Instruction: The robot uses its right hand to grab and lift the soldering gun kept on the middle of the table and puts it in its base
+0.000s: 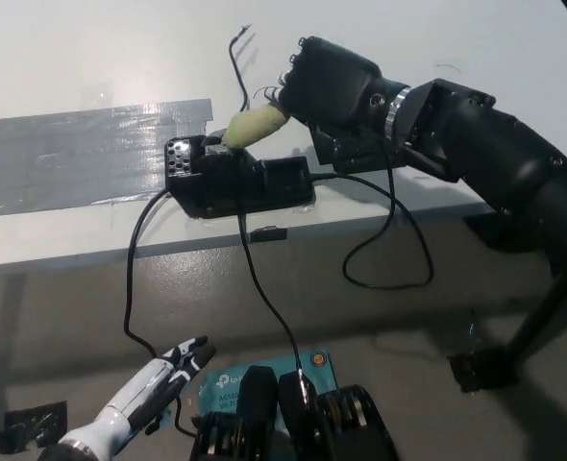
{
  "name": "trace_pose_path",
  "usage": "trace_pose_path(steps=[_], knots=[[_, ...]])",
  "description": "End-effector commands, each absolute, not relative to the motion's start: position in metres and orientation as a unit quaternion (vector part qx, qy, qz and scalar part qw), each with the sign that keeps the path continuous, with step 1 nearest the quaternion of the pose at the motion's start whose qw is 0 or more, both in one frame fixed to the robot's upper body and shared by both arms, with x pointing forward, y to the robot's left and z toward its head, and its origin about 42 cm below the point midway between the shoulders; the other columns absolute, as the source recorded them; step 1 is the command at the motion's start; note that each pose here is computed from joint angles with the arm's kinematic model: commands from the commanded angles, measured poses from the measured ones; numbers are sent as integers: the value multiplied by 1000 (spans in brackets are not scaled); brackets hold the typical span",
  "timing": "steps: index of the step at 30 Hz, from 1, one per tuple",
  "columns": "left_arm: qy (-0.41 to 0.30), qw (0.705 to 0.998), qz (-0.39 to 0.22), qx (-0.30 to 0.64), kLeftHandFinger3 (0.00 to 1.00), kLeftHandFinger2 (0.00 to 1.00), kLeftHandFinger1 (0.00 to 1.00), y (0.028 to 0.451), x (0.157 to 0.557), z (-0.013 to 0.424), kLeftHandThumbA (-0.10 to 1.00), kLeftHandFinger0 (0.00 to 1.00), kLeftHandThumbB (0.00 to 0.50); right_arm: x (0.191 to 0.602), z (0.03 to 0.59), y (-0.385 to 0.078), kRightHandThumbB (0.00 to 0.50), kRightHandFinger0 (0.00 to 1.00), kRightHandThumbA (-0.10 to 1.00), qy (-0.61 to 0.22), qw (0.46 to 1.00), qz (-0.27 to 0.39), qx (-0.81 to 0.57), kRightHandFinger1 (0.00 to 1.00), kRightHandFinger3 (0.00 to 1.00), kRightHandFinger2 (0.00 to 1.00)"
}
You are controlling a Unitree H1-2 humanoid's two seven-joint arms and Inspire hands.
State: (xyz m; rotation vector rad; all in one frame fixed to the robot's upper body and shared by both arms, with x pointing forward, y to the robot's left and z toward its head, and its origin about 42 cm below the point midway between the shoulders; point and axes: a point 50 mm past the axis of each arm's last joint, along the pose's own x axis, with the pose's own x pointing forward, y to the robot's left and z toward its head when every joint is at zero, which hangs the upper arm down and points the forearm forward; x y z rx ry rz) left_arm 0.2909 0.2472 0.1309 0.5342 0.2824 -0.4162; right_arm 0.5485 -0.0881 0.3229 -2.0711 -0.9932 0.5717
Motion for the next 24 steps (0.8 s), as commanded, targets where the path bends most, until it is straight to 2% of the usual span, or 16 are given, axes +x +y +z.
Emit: trace_pose_path(steps=[1, 2, 5, 7, 11, 12, 15, 17, 24], knots=[[137, 935, -206, 254, 1000, 1000, 1000, 252, 290, 137, 1000, 1000, 189, 530, 338, -34, 499, 1000, 344, -256, 415, 238, -840, 1000, 1000, 1000], [137, 935, -205, 254, 1000, 1000, 1000, 251, 290, 137, 1000, 1000, 191, 529, 337, -35, 500, 1000, 353, -242, 413, 239, -845, 1000, 1000, 1000], [138, 935, -203, 258, 1000, 1000, 1000, 252, 287, 136, 1000, 1000, 174, 527, 335, -35, 500, 1000, 589, -189, 407, 247, -859, 1000, 1000, 1000], [139, 934, -203, 258, 1000, 1000, 1000, 252, 287, 136, 1000, 1000, 177, 526, 336, -35, 500, 1000, 632, -172, 413, 253, -858, 1000, 1000, 1000], [140, 932, -204, 266, 1000, 996, 1000, 252, 287, 135, 1000, 1000, 175, 521, 339, -30, 500, 1000, 643, -141, 427, 268, -852, 1000, 1000, 1000], [141, 931, -204, 267, 1000, 998, 1000, 253, 288, 135, 1000, 1000, 186, 519, 340, -29, 500, 1000, 663, -143, 427, 269, -852, 1000, 1000, 1000], [141, 931, -207, 267, 1000, 995, 1000, 253, 287, 135, 1000, 1000, 173, 513, 343, -28, 500, 1000, 669, -150, 437, 267, -846, 1000, 1000, 1000], [142, 931, -204, 266, 1000, 979, 997, 253, 286, 134, 1000, 1000, 188, 510, 345, -25, 500, 1000, 681, -152, 442, 266, -843, 1000, 1000, 1000], [147, 931, -202, 266, 1000, 990, 1000, 258, 285, 133, 1000, 1000, 187, 492, 366, -18, 500, 1000, 666, -143, 481, 291, -815, 1000, 1000, 1000]])
